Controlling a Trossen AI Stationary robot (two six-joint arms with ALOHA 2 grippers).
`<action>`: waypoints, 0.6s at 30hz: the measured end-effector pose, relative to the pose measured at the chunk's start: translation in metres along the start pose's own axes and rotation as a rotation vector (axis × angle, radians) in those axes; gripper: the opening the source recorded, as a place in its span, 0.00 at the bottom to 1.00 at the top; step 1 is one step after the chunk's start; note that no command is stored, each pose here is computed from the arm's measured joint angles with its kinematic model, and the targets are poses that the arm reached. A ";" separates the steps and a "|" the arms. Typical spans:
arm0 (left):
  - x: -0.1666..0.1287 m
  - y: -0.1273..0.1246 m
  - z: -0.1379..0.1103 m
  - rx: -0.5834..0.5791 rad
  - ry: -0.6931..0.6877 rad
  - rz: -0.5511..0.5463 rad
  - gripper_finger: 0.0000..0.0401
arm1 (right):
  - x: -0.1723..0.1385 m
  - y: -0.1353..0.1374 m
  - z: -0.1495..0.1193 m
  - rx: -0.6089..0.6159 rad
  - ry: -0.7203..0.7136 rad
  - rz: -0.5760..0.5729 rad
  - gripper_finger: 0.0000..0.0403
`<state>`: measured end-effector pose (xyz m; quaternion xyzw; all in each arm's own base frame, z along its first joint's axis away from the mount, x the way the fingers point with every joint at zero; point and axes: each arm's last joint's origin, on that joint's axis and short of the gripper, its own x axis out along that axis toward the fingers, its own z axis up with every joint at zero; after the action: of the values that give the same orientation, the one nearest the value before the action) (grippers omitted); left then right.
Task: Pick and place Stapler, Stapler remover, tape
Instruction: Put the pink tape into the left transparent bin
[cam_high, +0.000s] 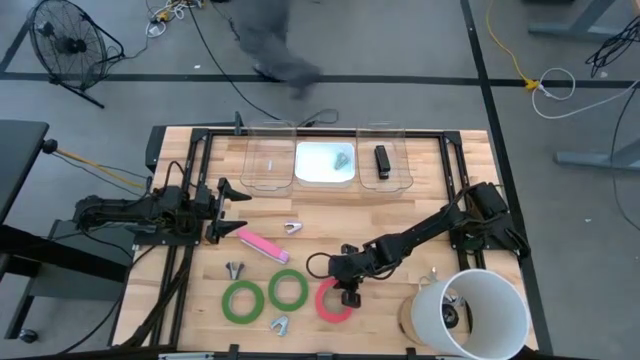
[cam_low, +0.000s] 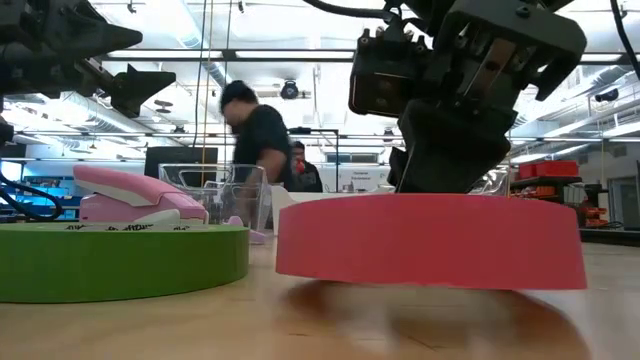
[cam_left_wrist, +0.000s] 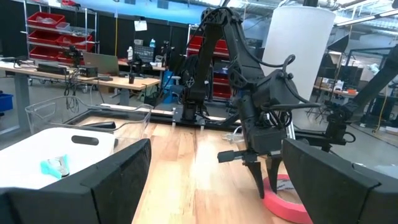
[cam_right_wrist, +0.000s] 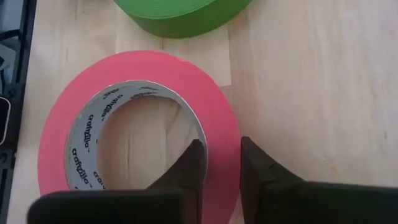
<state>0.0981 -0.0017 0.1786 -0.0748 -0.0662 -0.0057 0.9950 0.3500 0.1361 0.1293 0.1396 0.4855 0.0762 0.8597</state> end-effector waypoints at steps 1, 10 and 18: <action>0.000 0.000 0.000 0.000 0.000 0.000 0.91 | -0.002 -0.001 0.000 -0.004 0.003 -0.003 0.12; 0.000 0.000 0.001 0.000 -0.007 0.005 0.91 | -0.051 -0.007 0.016 -0.035 -0.085 -0.130 0.12; 0.000 0.001 0.008 -0.005 -0.092 0.078 0.91 | -0.103 -0.018 0.033 -0.079 -0.227 -0.269 0.12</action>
<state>0.0967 0.0010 0.1861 -0.0801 -0.1091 0.0362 0.9901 0.3252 0.0858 0.2230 0.0473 0.3961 -0.0365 0.9163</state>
